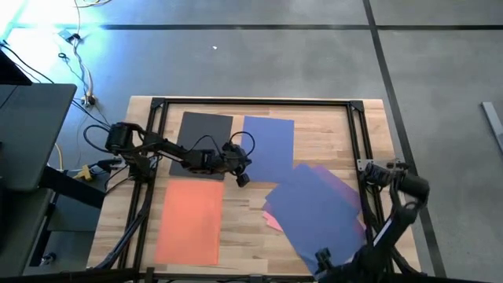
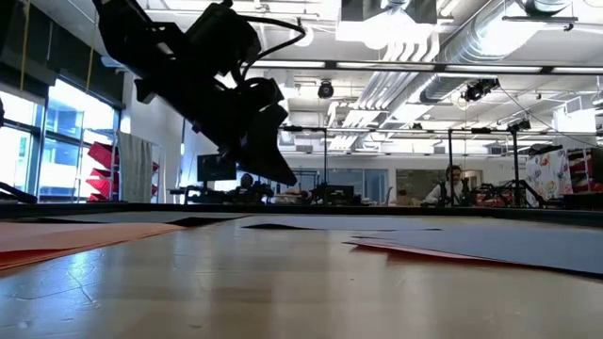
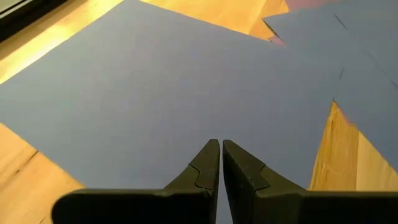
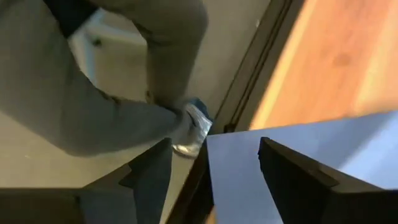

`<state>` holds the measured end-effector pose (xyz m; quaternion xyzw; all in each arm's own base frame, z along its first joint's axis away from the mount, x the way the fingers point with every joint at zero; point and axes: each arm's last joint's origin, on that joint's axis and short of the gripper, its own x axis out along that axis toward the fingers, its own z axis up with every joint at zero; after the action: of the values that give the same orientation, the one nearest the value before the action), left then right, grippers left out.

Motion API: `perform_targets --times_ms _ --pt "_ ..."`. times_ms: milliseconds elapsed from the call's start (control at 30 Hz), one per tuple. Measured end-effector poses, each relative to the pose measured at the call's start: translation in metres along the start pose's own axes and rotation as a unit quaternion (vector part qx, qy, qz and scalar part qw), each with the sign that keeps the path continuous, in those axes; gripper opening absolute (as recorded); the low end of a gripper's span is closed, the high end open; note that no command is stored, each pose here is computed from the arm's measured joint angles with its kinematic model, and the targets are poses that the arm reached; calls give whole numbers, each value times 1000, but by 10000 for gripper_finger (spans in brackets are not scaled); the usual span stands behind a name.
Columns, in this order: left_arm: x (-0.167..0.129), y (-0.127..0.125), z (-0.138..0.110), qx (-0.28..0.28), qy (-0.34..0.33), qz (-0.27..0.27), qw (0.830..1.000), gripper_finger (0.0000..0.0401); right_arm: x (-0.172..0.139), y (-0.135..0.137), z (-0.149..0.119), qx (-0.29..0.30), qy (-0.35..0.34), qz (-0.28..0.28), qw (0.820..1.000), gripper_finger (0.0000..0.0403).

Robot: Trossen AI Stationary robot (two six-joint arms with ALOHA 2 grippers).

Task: Organize paper
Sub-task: Stack the bottom blue paper on top of the top blue paper

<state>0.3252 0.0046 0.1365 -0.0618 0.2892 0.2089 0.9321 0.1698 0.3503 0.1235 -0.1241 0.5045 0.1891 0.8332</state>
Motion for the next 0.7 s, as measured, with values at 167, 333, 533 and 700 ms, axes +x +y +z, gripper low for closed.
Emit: perform_targets --times_ms 167,333,533,700 --pt "0 0 0 0 1 0 1000 0 8 3 2 11 21 -47 999 246" --pt "0 0 0 0 1 -2 1000 0 6 2 3 41 22 -52 998 189" --pt "0 0 0 0 1 -2 1000 0 5 4 4 92 27 -41 995 56" --pt "-1 -2 0 0 -2 -10 1000 0 -5 6 14 84 49 -53 994 9"
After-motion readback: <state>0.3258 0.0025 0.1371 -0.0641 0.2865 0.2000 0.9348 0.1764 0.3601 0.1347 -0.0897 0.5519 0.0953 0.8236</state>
